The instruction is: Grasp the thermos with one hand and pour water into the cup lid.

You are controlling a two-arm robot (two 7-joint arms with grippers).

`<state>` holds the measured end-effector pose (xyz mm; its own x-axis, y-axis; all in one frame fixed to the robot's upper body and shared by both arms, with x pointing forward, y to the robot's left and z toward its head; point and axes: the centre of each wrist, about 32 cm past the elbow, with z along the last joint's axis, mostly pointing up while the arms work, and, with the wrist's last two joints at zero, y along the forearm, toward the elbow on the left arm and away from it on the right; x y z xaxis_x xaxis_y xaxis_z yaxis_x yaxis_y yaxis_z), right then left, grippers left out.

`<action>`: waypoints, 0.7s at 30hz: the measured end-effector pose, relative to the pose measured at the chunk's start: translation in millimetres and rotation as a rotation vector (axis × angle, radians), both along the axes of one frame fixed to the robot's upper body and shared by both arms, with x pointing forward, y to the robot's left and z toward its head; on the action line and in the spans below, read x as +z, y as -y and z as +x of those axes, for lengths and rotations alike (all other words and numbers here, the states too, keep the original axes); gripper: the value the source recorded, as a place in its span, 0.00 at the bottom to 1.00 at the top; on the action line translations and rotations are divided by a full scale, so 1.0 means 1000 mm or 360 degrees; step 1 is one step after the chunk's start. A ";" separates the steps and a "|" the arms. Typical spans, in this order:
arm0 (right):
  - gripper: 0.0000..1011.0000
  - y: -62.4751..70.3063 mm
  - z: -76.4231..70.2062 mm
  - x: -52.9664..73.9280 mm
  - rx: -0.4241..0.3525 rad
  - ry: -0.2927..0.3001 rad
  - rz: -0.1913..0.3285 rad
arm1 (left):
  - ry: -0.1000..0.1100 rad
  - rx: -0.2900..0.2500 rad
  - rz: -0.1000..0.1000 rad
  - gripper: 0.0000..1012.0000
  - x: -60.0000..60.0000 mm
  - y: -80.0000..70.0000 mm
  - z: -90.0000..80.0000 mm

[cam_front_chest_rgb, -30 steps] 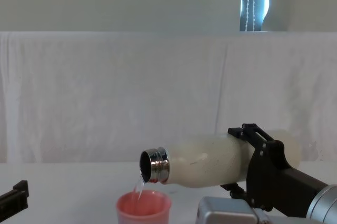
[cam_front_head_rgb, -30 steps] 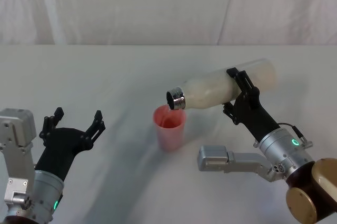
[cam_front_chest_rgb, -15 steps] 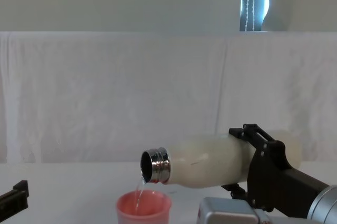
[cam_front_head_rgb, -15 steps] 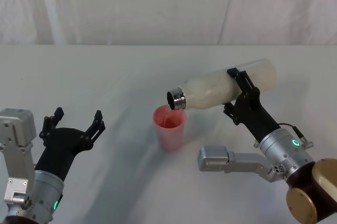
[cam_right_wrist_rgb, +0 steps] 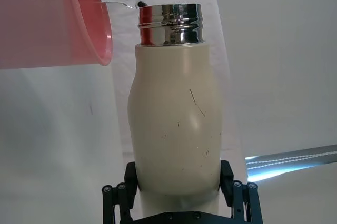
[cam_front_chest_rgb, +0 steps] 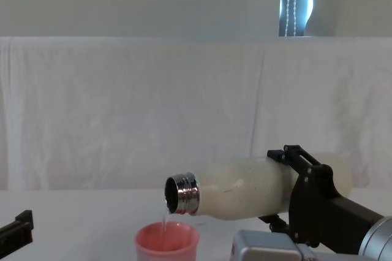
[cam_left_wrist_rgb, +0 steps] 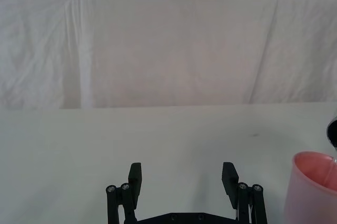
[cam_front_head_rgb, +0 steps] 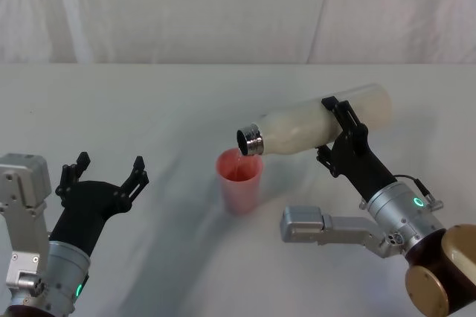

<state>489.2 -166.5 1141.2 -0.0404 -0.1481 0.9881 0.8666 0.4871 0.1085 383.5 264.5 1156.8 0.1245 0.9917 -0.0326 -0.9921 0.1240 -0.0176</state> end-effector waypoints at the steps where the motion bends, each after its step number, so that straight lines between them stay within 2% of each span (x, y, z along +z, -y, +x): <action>1: 0.95 0.000 0.000 0.000 0.0000 -0.0001 -0.0001 | 0.0000 0.0000 0.0000 0.99 0.000 0.000 0.000; 21: 0.95 0.002 0.002 0.002 -0.0008 0.0008 -0.0004 | 0.0000 0.0000 0.0000 0.99 0.000 0.000 0.000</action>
<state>491.1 -168.1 1143.4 -0.0464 -0.1458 0.9882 0.8684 0.4831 0.1120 383.5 264.5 1156.8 0.1245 0.9917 -0.0327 -0.9921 0.1240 -0.0176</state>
